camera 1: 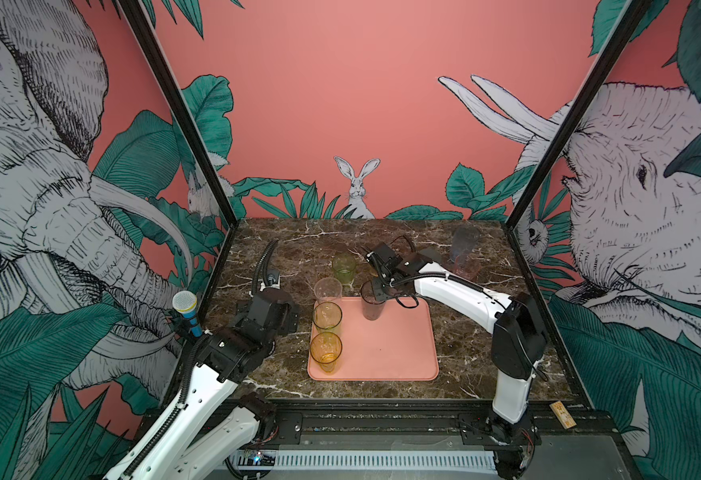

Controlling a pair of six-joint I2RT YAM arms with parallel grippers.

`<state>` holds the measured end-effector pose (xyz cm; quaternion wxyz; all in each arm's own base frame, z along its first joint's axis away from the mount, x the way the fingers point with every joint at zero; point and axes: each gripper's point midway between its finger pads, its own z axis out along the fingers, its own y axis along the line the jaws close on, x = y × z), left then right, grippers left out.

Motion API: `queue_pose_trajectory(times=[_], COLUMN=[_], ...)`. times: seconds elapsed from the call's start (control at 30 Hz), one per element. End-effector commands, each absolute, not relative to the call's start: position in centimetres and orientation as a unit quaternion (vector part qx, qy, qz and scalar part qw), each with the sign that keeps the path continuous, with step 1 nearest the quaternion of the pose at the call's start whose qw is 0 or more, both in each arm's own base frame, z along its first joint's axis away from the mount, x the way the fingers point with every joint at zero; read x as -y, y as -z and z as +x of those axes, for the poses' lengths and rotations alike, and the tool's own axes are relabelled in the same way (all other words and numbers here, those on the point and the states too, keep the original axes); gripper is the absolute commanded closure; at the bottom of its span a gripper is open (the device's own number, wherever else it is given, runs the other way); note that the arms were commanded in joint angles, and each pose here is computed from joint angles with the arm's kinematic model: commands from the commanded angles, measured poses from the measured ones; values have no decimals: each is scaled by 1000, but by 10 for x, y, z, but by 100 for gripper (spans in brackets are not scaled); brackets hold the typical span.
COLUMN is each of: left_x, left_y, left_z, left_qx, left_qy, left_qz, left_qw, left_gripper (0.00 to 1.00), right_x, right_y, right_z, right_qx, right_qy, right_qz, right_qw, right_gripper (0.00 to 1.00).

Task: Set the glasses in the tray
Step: 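Lower the grey glass onto the tray's far edge and open the right gripper, then raise the right gripper and move it over the teal glass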

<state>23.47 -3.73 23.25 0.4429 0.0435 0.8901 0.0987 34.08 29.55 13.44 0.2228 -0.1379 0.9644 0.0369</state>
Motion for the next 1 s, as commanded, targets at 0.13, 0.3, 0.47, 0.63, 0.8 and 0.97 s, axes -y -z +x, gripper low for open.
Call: queue_pose_trajectory(times=[0.13,0.3,0.47,0.63,0.8,0.97], left_x=[35,35,35,34,33,33], left_y=[-233,-233,-234,-235,-235,-234], left_z=[236,235,235,235,235,234], left_qx=[-888,-887,-887,-886,-886,-886], left_qy=[-99,-100,-99,-98,-99,-99], left_qz=[34,33,32,31,30,30], left_qw=[448,449,451,452,452,451], left_gripper=[3,3,3,3,3,3], right_x=[-299,-298,-294,-287,-270,-244], right_y=[-155,-177,-205,-234,-253,-261], right_z=[340,340,340,342,351,368], right_qx=[-963,-960,-954,-945,-939,-938], right_qy=[-40,-46,-50,-48,-37,-24], right_qz=[-138,-139,-141,-144,-132,-108], right_qw=[227,239,261,289,315,330], right_gripper=[71,66,62,58,56,54])
